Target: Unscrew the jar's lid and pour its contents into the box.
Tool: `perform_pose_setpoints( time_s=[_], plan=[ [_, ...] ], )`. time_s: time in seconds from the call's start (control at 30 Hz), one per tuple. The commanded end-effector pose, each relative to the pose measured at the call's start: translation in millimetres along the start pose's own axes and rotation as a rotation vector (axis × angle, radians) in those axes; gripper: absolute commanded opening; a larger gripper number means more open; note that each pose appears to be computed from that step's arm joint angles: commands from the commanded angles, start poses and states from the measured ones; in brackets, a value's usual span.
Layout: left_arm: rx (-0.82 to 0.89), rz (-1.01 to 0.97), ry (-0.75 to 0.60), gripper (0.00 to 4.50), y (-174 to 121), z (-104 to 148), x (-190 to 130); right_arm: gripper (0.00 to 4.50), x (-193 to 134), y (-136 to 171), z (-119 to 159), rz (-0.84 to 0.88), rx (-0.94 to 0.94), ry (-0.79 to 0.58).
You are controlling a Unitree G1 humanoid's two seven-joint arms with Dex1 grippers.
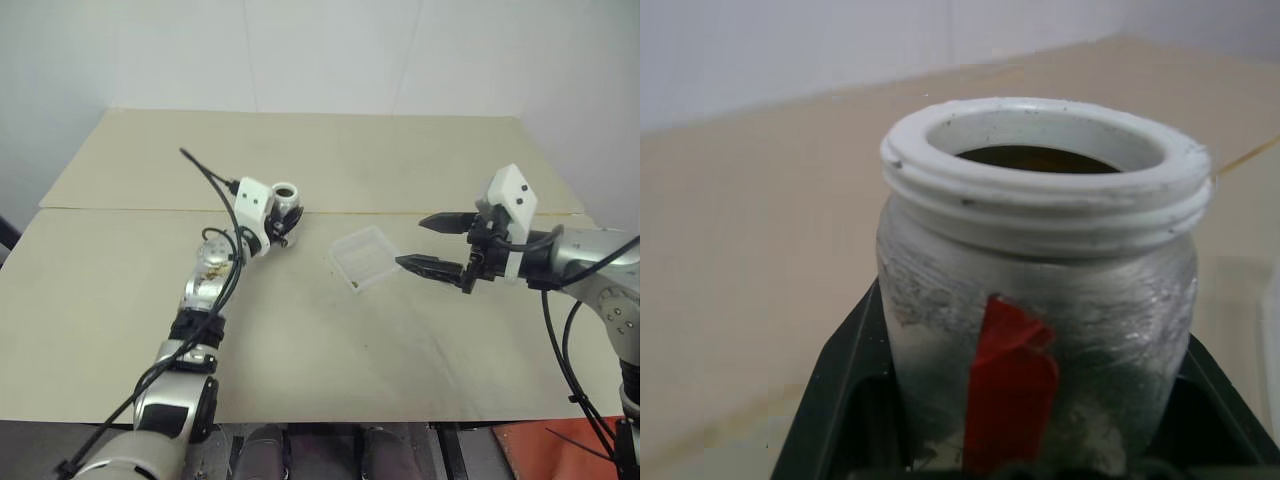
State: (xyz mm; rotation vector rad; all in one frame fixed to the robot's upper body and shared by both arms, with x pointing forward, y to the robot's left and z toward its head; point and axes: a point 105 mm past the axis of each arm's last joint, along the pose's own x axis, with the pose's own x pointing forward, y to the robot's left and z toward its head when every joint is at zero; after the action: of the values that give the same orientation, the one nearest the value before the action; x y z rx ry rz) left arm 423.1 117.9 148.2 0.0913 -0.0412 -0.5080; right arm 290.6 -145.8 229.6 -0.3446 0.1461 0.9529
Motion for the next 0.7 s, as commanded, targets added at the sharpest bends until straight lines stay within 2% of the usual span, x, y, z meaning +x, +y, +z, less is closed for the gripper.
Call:
perform_pose_setpoints(
  time_s=[0.03, 0.33, 0.6, 0.7],
  plan=[
    [-0.01, 0.013, -0.069, 1.96, -4.0, 16.5, -3.7, 4.48, -1.2, 3.7, 8.6, 0.0, -0.038, -0.025],
    [-0.017, 0.026, -0.038, 1.96, -13.9, -4.3, -10.3, 4.48, 0.9, 6.2, 10.1, 0.002, -0.029, -0.03],
    [-0.032, 0.004, -0.05, 4.47, -20.5, 0.3, -15.6, 4.5, 1.8, 6.9, 11.4, -0.002, -0.038, -0.038],
    [-0.04, 0.007, -0.044, 4.47, -21.8, 0.0, -17.9, 4.5, 2.6, 7.0, 12.4, -0.003, -0.041, -0.043]
  ],
)
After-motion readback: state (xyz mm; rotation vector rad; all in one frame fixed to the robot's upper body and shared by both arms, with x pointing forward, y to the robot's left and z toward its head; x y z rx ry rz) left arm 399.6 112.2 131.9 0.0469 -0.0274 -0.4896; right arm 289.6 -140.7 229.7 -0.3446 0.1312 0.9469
